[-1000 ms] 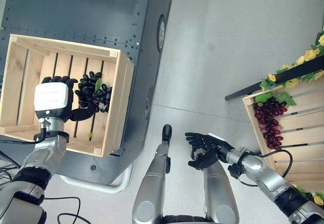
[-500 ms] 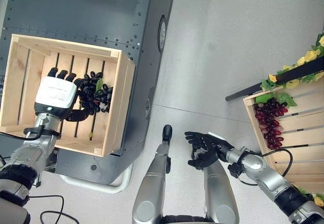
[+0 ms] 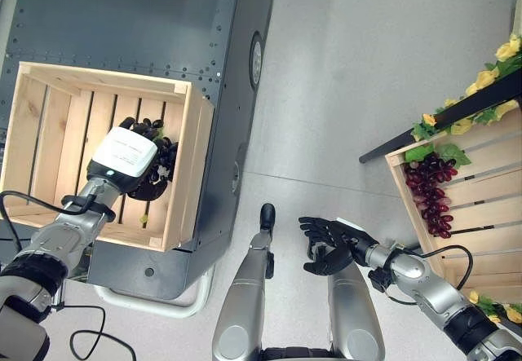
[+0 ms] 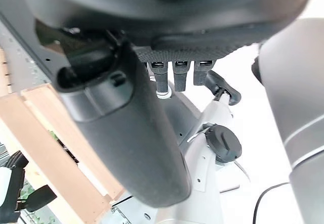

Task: Pick up the fruits from the basket on one side to the basket on the other side

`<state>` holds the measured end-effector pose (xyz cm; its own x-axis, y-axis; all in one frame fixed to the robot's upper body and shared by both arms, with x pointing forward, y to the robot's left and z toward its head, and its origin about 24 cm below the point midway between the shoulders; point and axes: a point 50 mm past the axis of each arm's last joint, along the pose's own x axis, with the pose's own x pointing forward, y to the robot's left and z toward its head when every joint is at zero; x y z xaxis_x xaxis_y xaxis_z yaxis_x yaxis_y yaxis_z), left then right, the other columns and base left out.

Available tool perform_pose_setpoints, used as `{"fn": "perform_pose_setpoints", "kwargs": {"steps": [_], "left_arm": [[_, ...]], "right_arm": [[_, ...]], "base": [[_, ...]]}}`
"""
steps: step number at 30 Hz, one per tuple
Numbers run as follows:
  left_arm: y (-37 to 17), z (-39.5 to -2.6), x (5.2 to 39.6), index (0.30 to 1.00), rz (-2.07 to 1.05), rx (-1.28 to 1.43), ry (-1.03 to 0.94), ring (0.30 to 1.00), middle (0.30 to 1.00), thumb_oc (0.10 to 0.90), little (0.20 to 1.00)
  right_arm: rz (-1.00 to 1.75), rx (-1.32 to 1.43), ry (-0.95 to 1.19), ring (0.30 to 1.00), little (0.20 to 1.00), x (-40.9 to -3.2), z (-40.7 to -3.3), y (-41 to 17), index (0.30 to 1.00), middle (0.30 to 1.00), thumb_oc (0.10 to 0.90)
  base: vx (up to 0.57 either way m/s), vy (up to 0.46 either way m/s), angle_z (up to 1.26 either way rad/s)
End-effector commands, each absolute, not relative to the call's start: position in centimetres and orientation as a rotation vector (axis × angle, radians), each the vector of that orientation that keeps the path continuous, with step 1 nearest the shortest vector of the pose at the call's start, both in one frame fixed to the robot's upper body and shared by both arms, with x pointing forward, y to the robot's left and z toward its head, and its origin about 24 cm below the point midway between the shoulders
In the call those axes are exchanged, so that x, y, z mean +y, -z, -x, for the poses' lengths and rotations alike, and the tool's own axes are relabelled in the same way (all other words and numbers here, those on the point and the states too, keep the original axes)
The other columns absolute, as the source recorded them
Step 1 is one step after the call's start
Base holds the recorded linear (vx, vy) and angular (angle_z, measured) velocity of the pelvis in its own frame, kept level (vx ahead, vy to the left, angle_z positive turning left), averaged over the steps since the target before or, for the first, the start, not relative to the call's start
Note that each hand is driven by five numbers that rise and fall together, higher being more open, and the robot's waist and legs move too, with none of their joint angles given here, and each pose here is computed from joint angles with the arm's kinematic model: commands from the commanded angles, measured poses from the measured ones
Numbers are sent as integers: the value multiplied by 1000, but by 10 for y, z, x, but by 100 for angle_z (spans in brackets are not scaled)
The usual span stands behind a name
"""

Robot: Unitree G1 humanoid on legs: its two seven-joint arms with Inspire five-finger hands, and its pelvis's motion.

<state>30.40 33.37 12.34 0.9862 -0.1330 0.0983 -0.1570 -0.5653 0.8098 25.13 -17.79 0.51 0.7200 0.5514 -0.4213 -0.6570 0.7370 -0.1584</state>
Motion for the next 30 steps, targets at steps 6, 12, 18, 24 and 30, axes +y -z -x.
{"fn": "perform_pose_setpoints", "kwargs": {"steps": [6, 12, 18, 24, 30], "left_arm": [[-165, -313, 354, 900, -2231, -102, -230, 900, 900, 800, 900], [-164, -316, 359, 900, -2242, 9, -295, 900, 900, 800, 900], [-166, -317, 362, 900, -2267, 14, -389, 900, 900, 800, 900], [-169, -314, 375, 900, -2291, 107, -465, 900, 900, 800, 900], [-166, -312, 382, 900, -2309, 209, -479, 900, 900, 800, 900]], "right_arm": [[277, 230, -722, 900, 900, -166, -249, -29, 900, 900, 800], [278, 218, -718, 900, 900, -164, -251, -31, 900, 900, 800], [268, 204, -721, 900, 900, -157, -252, -32, 900, 900, 800], [268, 195, -719, 900, 900, -155, -252, -31, 900, 900, 800], [259, 190, -711, 900, 900, -152, -253, -31, 900, 900, 800]], "base": [[1, 1, 1], [0, 0, 0], [0, 0, 0], [0, 0, 0], [0, 0, 0]]}}
